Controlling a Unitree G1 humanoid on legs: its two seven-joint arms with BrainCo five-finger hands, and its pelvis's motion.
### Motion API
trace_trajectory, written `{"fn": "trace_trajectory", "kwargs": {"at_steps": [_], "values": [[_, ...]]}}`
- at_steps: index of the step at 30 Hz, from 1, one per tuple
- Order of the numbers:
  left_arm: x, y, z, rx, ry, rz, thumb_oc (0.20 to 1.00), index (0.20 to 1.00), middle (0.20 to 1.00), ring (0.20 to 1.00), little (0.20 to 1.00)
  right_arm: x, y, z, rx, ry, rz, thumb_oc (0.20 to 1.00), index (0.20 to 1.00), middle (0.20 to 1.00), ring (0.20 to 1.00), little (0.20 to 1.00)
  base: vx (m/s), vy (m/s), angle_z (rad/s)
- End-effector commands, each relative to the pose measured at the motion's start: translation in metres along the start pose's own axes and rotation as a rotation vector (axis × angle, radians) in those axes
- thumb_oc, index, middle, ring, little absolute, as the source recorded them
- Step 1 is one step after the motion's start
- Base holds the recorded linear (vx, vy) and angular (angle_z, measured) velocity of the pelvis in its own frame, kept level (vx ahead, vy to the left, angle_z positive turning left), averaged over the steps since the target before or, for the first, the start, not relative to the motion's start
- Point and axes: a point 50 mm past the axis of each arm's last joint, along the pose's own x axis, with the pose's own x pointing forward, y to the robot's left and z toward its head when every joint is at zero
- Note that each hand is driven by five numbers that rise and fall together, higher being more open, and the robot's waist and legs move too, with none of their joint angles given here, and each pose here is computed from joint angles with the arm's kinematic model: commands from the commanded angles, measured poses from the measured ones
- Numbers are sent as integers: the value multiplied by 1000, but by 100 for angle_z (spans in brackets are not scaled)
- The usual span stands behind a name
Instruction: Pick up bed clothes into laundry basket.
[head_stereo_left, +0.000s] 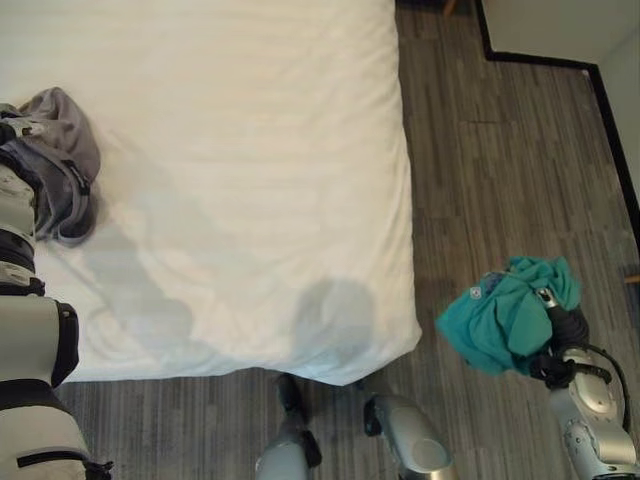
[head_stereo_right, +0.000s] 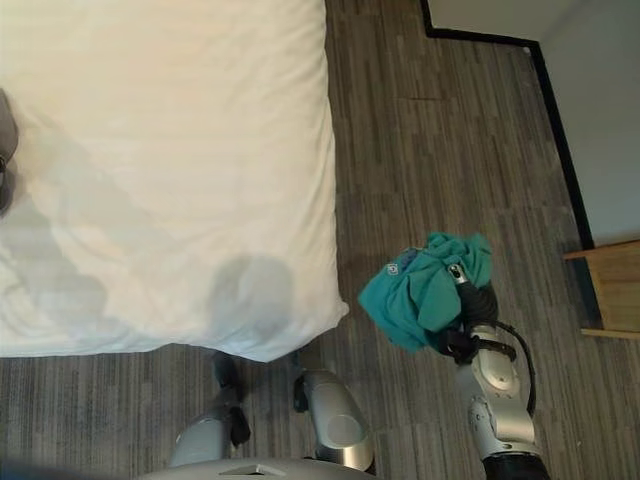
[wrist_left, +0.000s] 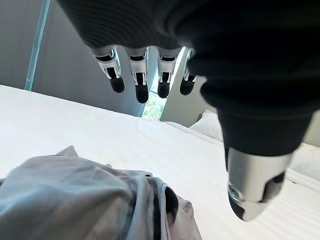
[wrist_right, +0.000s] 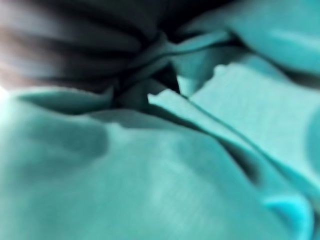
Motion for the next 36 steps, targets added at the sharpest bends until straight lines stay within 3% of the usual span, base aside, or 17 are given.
{"fn": "trace_trajectory", "kwargs": {"at_steps": [1,8,12,16,17,23,27,32,34,36], "values": [[8,33,2,-11,-27,116,1000,1000,1000,1000,1000,7,-2,32,-21,-172,19,200,200,200,200,200,-3,-1,6],[3,9,-13,81,-2,-61,1000,1000,1000,1000,1000,14,5,36,-6,-182,49,200,200,200,200,200,-15,-8,3],[-1,-4,-23,-8,58,-123,1000,1000,1000,1000,1000,16,9,38,6,-185,62,200,200,200,200,200,-47,-9,2],[-5,-9,-44,20,142,-151,1000,1000,1000,1000,1000,12,4,33,-16,-157,52,200,200,200,200,200,-23,0,-1],[-7,-9,-53,20,171,-158,200,200,200,200,200,10,3,31,-15,-152,48,200,200,200,200,200,-15,15,-4],[-17,-12,-91,-31,284,-178,200,200,200,200,200,3,-5,23,-30,-109,30,200,200,200,200,200,20,30,-6],[-13,-12,-76,-93,218,-155,200,200,200,200,200,2,-5,22,-41,-101,38,200,200,200,200,200,30,14,-9],[-16,-25,-4,-252,-84,-141,200,200,200,200,200,5,-9,23,-57,-102,6,200,200,200,200,200,17,-1,-1],[-34,-38,19,-380,-234,-174,200,200,200,200,200,8,-14,27,-56,-119,-24,200,200,200,200,200,81,3,3],[-87,-68,43,-745,-389,-362,200,200,200,200,200,13,-28,37,-66,-157,-118,200,200,200,200,200,102,28,22]]}}
